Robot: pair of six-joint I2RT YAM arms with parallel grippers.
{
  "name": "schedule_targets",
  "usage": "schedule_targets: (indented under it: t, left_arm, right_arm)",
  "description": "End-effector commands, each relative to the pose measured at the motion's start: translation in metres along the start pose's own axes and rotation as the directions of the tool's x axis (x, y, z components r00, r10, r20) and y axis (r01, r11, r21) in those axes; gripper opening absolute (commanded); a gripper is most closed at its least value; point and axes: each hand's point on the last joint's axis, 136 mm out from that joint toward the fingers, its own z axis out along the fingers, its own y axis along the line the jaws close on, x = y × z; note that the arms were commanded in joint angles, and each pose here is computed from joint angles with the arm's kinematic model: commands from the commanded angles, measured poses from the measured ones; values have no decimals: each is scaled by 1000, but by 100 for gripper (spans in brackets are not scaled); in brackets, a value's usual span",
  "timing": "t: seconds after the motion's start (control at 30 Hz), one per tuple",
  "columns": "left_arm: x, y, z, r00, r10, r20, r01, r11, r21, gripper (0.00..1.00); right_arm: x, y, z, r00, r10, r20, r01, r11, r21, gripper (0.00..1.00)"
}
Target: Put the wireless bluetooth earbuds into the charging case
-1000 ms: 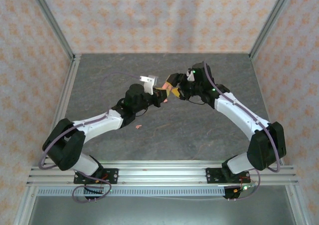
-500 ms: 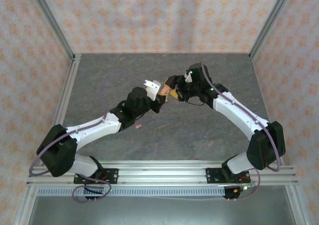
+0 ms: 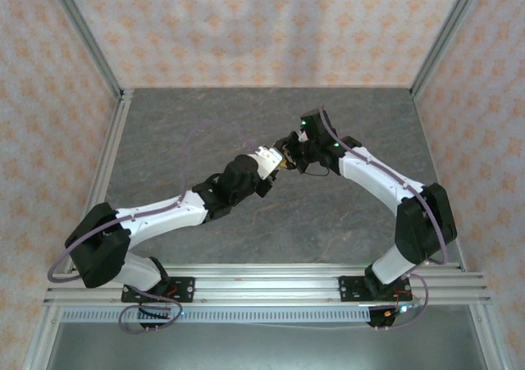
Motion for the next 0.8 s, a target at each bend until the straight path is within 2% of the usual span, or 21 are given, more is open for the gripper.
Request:
schedule_targets:
  t: [0.0,0.1,0.13,0.17,0.23,0.37,0.57,0.67,0.77]
  left_arm:
    - [-9,0,3,997,78,-12,-78,996,-47,0]
    - [-3,-7,7,994,105,-35,-105,994,-28,0]
    - [-2,-10,7,993,107,-39,-108,994,-10,6]
    - [-1,-14,7,993,109,-39,-108,994,13,18]
    - [1,-20,4,994,99,-38,-97,994,51,34]
    - [10,-26,-5,997,66,-46,-62,993,97,52]
    - [22,-25,-34,999,-47,-8,48,986,160,67]
    - [28,-21,-49,994,-106,-5,105,978,177,69]
    - [41,-4,-58,986,-166,-35,169,980,109,70]
  right_arm:
    - [0,13,-1,998,-62,-1,62,998,-12,13]
    - [0,8,1,995,-95,-15,95,995,21,7]
    - [0,7,3,993,-112,-21,113,993,33,5]
    - [-1,5,4,991,-130,-29,131,990,51,3]
    - [-2,1,6,985,-169,-47,172,981,84,0]
    - [-7,-11,13,962,-250,-107,265,951,160,0]
    - [-10,-46,25,901,-356,-248,418,865,278,0]
    - [4,-62,40,849,-385,-362,483,844,233,0]
    - [26,-74,57,773,-427,-469,545,826,147,0]
